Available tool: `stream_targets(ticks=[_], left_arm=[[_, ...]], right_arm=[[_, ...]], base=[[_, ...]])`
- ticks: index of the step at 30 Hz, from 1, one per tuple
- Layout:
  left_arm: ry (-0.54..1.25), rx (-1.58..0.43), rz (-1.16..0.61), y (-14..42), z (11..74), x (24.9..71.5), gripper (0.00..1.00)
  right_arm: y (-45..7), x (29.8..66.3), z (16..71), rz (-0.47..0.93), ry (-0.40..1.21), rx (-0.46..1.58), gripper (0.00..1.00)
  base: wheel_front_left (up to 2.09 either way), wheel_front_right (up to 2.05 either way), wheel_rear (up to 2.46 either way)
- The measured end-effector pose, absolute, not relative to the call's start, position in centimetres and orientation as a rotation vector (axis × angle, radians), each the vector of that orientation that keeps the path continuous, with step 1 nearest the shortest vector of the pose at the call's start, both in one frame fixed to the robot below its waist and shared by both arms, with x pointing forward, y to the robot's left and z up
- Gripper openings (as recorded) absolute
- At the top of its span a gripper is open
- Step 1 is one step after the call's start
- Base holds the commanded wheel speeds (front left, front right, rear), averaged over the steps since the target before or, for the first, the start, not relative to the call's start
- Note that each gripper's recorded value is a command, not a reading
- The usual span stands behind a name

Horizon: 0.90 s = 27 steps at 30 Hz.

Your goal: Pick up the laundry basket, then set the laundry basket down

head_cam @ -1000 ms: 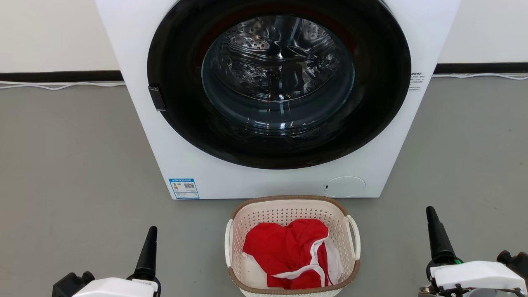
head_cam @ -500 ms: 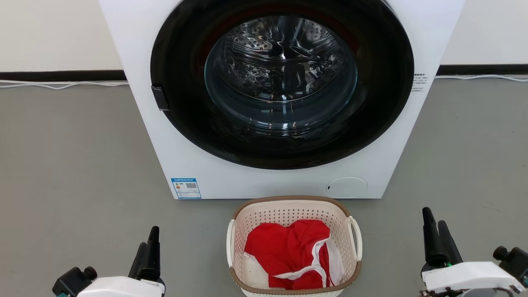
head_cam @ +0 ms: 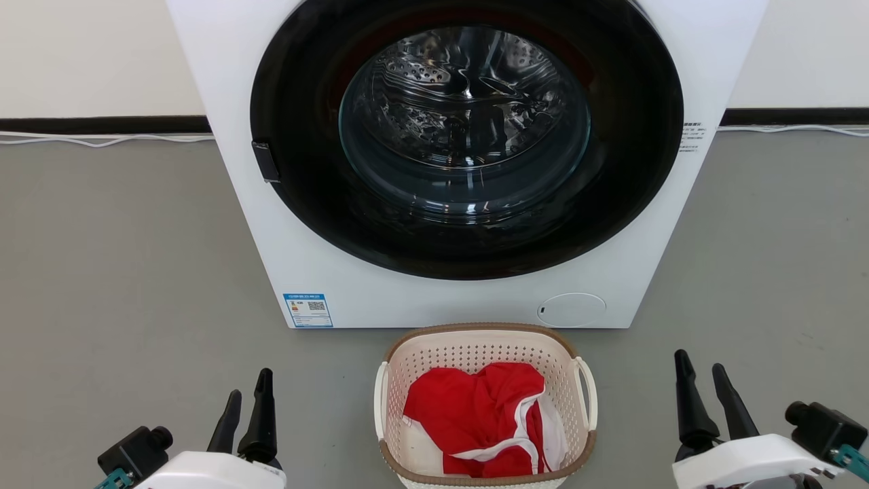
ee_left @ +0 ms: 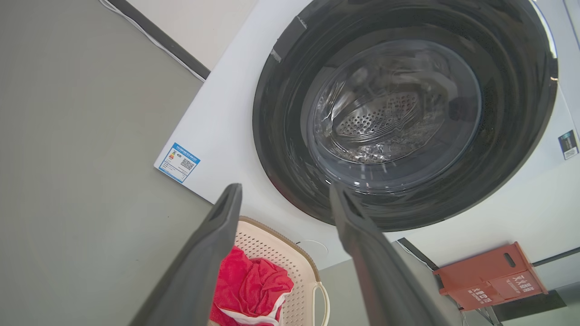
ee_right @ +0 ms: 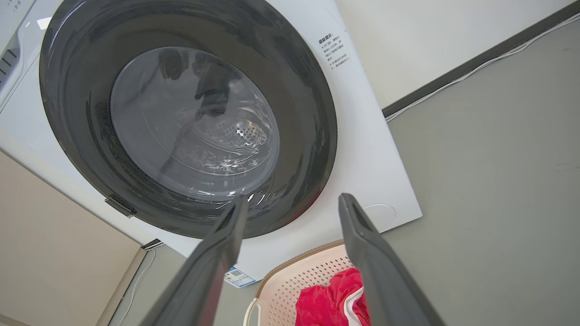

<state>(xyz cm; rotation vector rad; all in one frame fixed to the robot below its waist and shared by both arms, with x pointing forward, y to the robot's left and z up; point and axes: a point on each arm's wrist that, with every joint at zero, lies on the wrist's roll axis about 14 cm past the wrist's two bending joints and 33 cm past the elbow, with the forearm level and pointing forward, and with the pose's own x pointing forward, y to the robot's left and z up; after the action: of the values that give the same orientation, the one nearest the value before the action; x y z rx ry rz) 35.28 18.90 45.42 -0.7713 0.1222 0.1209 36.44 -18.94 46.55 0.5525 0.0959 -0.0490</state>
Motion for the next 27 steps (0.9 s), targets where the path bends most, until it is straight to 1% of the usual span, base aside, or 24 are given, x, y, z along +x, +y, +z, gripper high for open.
stream_targets(ticks=[11, 27], left_arm=[[0.118, -0.64, 0.107, 18.75, 45.47, 35.1, 1.0], [0.107, -0.423, 0.061, 18.19, 45.48, 34.95, 1.0]], right_arm=[[-18.55, 36.43, 46.88, -0.013, 0.084, 0.372, 1.0], [-18.17, 36.16, 46.06, 0.023, 0.099, 0.175, 1.0]], base=[[0.0, 0.0, 0.0], [0.0, 0.0, 0.0]])
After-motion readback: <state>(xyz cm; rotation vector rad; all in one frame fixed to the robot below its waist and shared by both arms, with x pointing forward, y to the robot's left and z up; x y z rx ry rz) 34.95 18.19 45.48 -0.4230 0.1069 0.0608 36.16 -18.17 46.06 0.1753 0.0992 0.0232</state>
